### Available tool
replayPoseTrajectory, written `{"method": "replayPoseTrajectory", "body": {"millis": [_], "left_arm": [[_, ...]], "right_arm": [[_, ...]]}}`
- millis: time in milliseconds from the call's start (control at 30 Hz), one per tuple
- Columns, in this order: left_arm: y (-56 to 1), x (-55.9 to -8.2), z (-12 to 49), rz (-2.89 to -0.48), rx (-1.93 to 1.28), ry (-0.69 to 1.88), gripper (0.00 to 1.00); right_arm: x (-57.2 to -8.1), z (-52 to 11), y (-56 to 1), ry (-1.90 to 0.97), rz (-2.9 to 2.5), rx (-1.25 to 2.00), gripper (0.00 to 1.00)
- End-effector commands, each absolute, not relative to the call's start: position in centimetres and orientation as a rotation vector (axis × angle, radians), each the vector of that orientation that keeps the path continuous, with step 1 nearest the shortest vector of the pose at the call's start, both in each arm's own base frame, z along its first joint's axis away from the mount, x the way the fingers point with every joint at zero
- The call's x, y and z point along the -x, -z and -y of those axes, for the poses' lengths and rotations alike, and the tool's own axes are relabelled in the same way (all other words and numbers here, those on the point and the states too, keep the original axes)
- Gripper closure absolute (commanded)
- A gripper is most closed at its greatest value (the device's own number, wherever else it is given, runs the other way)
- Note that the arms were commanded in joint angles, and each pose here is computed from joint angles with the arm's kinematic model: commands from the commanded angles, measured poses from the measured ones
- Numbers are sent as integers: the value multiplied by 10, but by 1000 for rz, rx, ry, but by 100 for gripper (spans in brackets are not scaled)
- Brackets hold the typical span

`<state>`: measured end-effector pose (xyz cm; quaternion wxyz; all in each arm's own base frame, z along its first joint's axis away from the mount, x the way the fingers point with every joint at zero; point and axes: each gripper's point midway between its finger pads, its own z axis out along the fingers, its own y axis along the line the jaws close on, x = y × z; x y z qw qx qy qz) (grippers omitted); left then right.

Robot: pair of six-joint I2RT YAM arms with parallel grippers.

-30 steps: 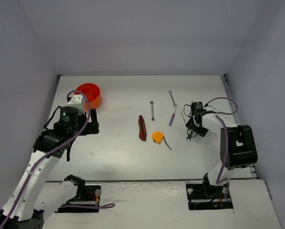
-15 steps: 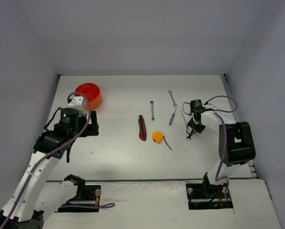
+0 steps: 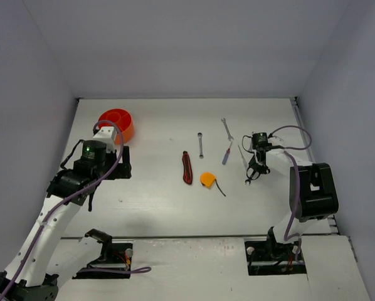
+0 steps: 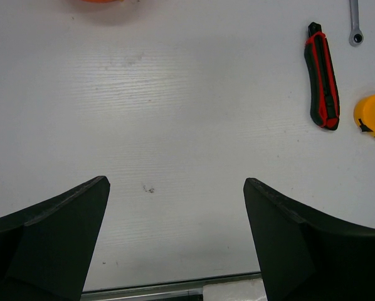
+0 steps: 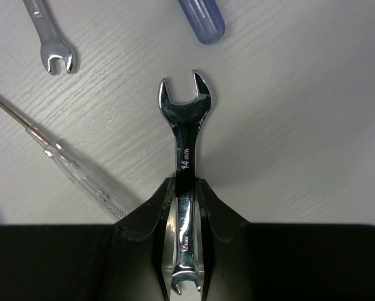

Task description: Sort the tools into containers

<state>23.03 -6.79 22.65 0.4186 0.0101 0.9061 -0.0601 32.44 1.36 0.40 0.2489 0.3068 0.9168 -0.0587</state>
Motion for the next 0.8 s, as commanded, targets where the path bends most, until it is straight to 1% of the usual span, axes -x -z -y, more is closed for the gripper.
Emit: {"method": "replayPoseTrajectory", "body": {"millis": [0,100,200,500,633,767], "left_arm": [[-239,-239,77,-2238,-60,193,14],[-238,-240,84,-2251,-55,234,14],[-238,-242,91,-2266,-41,277,14],[-252,-252,115,-2251,-25,423,14],[-253,-254,125,-2249,-13,485,14],[-261,-256,144,-2221,-5,621,14]], "right_arm": [[-247,-24,31,188,-2819,-740,100],[-253,-28,20,183,-2786,-651,100],[-268,-43,-7,137,-2715,-489,100],[-292,-72,-70,-9,-2510,-204,100],[-293,-87,-88,-130,-2453,-127,100],[-293,-120,-115,-274,-2389,55,100]]}}
